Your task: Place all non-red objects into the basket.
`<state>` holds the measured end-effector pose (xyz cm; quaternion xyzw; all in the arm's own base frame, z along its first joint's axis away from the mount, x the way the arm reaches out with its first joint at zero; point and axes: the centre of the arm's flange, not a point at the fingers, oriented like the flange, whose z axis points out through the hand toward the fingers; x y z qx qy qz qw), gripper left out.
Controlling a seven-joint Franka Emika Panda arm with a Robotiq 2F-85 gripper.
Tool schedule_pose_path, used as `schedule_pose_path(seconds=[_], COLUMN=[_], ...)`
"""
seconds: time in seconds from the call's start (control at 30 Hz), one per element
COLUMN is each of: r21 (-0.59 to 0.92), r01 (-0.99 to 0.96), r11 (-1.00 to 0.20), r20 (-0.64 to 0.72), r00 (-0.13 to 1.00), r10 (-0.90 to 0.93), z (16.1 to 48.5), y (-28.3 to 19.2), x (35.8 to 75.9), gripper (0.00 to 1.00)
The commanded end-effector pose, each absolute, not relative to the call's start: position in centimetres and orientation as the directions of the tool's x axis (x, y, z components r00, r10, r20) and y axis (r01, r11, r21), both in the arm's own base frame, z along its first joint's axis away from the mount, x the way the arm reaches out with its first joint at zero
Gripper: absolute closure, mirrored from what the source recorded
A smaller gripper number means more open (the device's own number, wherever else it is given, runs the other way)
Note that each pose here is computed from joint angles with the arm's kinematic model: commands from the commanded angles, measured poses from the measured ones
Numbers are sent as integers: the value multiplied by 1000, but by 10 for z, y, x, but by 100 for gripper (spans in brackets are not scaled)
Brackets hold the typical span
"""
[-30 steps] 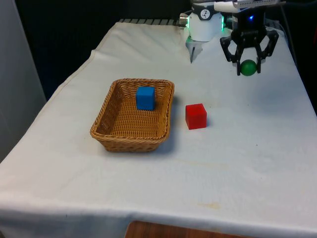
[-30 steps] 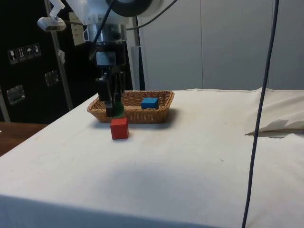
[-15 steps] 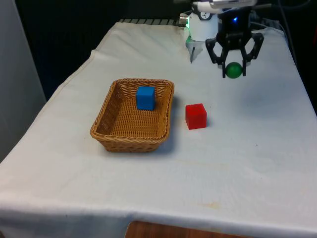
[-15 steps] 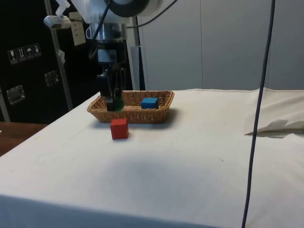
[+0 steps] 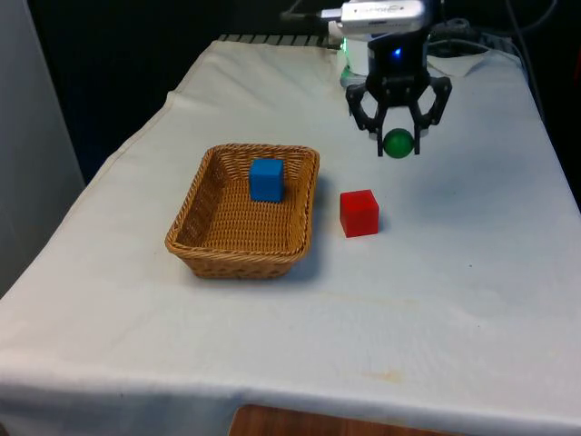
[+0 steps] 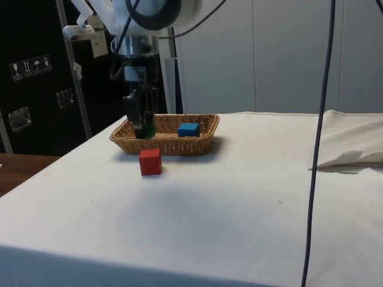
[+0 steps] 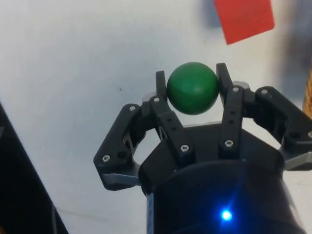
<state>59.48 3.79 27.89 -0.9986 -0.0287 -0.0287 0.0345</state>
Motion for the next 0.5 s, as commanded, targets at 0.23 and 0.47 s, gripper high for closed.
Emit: schedule_pose_path(seconds=[0.23, 0.47], r21=[-73, -75], r01=[48, 41], r11=[-996, -996], r20=[61, 74], r00=[997, 997], r10=[44, 36], z=[278, 283], y=[15, -3], x=[601, 602], gripper=[100, 100])
